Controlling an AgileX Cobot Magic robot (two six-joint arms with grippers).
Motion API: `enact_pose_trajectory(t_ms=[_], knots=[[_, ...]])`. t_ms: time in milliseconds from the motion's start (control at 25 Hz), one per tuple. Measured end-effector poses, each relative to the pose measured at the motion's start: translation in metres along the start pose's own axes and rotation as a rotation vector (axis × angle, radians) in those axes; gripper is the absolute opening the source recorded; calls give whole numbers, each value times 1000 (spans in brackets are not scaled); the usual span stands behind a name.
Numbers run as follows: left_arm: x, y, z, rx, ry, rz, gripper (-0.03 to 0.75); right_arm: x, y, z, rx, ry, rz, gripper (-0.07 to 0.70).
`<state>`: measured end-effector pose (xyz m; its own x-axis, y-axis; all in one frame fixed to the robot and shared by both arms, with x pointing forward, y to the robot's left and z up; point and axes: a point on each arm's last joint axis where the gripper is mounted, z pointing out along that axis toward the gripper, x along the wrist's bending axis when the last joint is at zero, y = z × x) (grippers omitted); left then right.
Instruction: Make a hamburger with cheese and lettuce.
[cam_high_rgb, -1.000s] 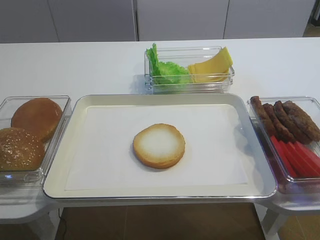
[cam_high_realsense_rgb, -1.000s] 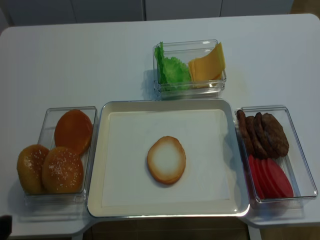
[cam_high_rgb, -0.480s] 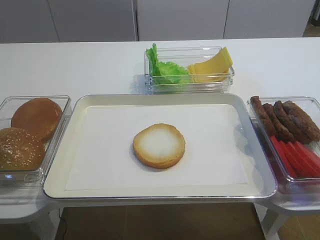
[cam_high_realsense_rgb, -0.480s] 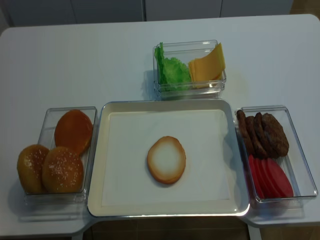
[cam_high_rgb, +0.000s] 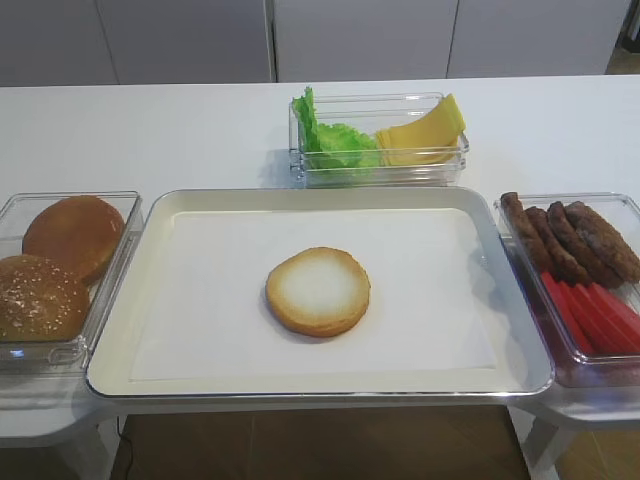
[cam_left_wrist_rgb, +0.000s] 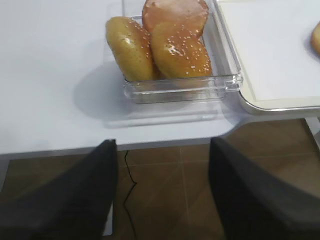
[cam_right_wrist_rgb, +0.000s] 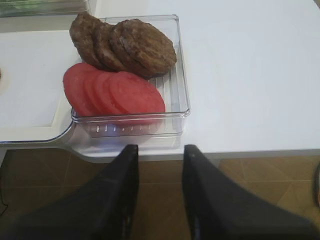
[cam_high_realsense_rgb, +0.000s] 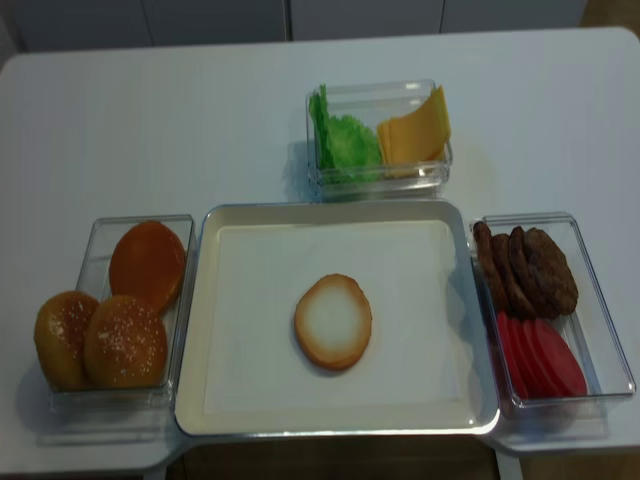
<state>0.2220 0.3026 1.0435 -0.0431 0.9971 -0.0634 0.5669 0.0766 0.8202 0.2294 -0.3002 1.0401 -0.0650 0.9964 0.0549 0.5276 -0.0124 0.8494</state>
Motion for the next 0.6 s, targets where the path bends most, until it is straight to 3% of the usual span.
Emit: enact_pose_trajectory(t_ms=[120,600], knots=[[2,0,1,-9,17,-27,433,0,0,0,0,0,0,249],[1,0,5,-16,14,-10,433,0,0,0,0,0,0,249]])
